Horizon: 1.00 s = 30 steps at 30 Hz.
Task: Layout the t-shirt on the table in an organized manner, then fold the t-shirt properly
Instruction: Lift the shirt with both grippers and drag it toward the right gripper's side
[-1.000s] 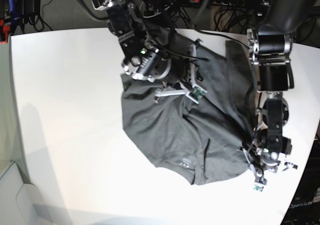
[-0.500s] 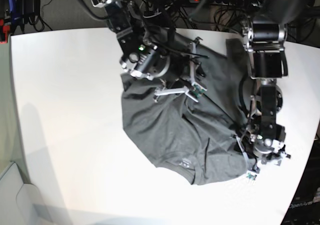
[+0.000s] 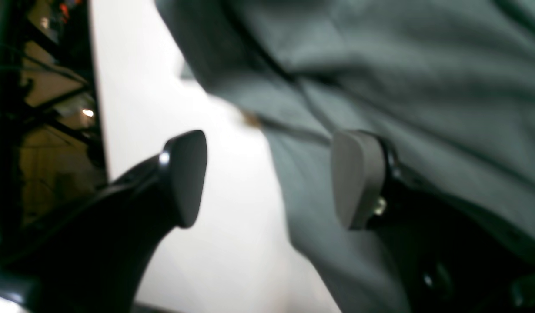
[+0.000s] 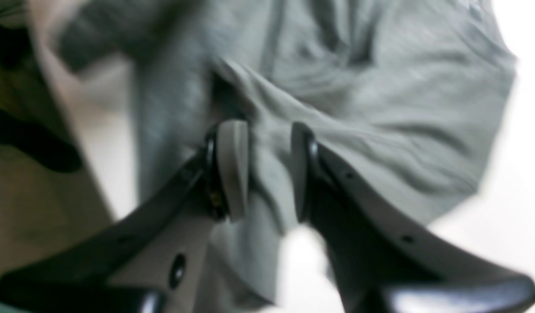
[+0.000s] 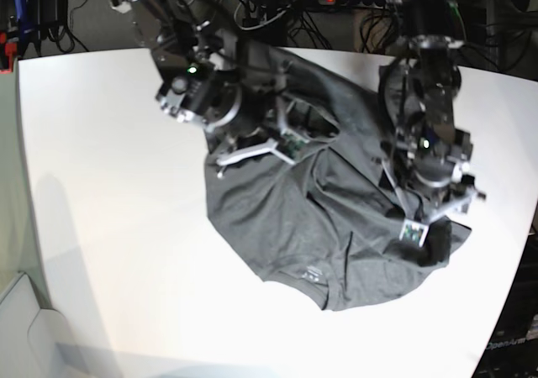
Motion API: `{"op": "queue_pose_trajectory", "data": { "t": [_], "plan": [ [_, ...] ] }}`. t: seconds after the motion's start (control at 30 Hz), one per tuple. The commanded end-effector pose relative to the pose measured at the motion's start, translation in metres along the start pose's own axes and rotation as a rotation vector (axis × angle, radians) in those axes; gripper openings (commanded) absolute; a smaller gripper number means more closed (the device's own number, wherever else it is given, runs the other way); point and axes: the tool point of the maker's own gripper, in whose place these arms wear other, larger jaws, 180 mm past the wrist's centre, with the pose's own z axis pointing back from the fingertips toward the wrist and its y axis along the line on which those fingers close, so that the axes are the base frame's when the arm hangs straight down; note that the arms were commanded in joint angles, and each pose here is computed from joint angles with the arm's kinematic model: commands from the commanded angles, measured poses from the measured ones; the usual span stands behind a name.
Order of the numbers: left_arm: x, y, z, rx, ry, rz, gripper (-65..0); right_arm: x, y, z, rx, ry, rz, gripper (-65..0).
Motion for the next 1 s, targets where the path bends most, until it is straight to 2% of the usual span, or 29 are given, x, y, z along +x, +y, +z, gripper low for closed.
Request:
{"op": "queue_pose_trajectory", "data": {
  "t": [0.0,0.2,0.3,0.43,0.63,0.83,0.9,0.97],
  "plan": [
    [0.001,-0.001,0.007,0.006,-0.015,0.01,-21.9,0.017,-0.017,0.005,-0.038,-0.055,0.02,-46.5],
    [-0.068,-0.051,0.006,-0.1,0.135,0.012,-21.9,0.027,-0.072,0.016,-0.157,-0.067,0.047,-46.4],
    [-0.084,-0.068,0.003,-0.135,0.15,0.015,-21.9,0.038,-0.094,0.018,-0.199,-0.082,0.056,-46.4],
    [-0.106,-0.069,-0.004,-0.142,0.182,0.074,-21.9,0.046,-0.12,0.009,-0.222,-0.069,0.068,-46.4],
    [-0.131,-0.058,-0.015,-0.121,0.23,0.125,-21.9,0.032,-0.158,-0.033,-0.189,0.044,0.012,-46.7],
    [-0.14,-0.053,-0.02,-0.108,0.232,0.145,-21.9,0.016,-0.175,-0.07,-0.128,0.07,-0.067,-47.0],
    [-0.144,-0.048,-0.02,-0.097,0.241,0.155,-21.9,0.003,-0.177,-0.081,-0.107,0.103,-0.099,-49.7],
    [-0.147,-0.037,-0.021,-0.075,0.243,0.151,-21.9,-0.01,-0.178,-0.089,-0.088,0.128,-0.13,-55.1]
  ]
}}
